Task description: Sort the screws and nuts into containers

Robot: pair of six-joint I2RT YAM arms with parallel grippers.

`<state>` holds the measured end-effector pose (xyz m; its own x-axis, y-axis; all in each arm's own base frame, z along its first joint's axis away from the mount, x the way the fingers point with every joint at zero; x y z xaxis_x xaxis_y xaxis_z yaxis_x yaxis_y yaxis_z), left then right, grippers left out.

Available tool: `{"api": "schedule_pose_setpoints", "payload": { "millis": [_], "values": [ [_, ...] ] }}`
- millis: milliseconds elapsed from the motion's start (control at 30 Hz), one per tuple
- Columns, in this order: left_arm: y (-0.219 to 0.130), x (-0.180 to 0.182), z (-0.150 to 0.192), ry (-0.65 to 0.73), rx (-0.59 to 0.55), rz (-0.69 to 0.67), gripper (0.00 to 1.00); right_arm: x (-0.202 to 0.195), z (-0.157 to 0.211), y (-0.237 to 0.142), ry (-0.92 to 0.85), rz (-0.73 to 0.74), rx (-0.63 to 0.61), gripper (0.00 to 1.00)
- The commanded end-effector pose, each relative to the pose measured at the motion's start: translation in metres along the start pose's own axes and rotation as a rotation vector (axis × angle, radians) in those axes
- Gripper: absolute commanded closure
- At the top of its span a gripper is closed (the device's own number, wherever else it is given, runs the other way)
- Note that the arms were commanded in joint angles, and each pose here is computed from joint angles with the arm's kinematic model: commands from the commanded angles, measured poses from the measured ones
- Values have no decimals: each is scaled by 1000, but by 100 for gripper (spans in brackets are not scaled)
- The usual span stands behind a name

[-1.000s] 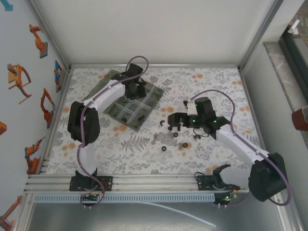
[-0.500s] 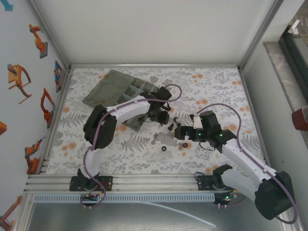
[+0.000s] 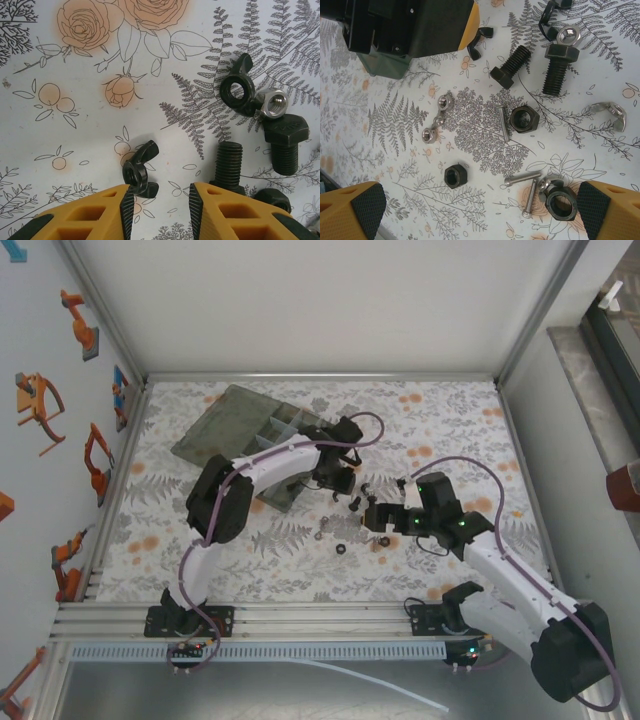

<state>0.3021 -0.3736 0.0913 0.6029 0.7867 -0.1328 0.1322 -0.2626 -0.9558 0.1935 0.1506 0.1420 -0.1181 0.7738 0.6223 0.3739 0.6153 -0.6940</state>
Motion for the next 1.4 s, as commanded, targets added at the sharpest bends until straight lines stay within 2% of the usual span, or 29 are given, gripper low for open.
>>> {"api": "schedule_pose_setpoints", "payload": {
  "millis": [0, 333, 533, 667, 767, 900, 1000, 1133, 1367],
  "values": [
    [10, 2, 9, 19, 60, -34, 68, -1, 0, -3, 12, 6, -6, 0],
    [30, 12, 9, 23, 98, -105, 70, 5, -5, -6, 5, -5, -18, 0],
    [30, 13, 5, 20, 77, -107, 85, 6, -6, -8, 1, -7, -23, 1],
    [10, 8, -1, -4, 6, -46, 90, 6, -5, -8, -6, -8, -18, 0],
    [-22, 13, -7, -50, -92, -2, 92, 6, -5, -6, -13, -7, -12, 1],
    [-70, 39, -10, -117, -209, -9, 92, 9, -9, -2, -20, -21, -2, 1],
    [-91, 70, -3, -177, -236, -64, 92, 16, -16, 0, -28, -43, -7, 1],
    [-99, 112, 11, -265, -207, -149, 92, 28, -30, 2, -45, -74, -15, 0],
    [-97, 154, 19, -342, -180, -226, 92, 42, -54, 17, -79, -110, -7, 0]
  ]
}}
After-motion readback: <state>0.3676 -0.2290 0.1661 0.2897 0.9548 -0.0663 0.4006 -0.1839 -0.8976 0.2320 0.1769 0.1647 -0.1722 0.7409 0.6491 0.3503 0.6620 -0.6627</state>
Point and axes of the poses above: each hand's point on the last joint's axis, 136 mm out from that joint toward the fingers, its own y axis out along the fingers, its own x axis along the line the jaws close on, z = x × y, the point moved 4 cm from there along -y, back along the fingers, and after that the axes turned 8 degrees about y, right-handed, at the moved point
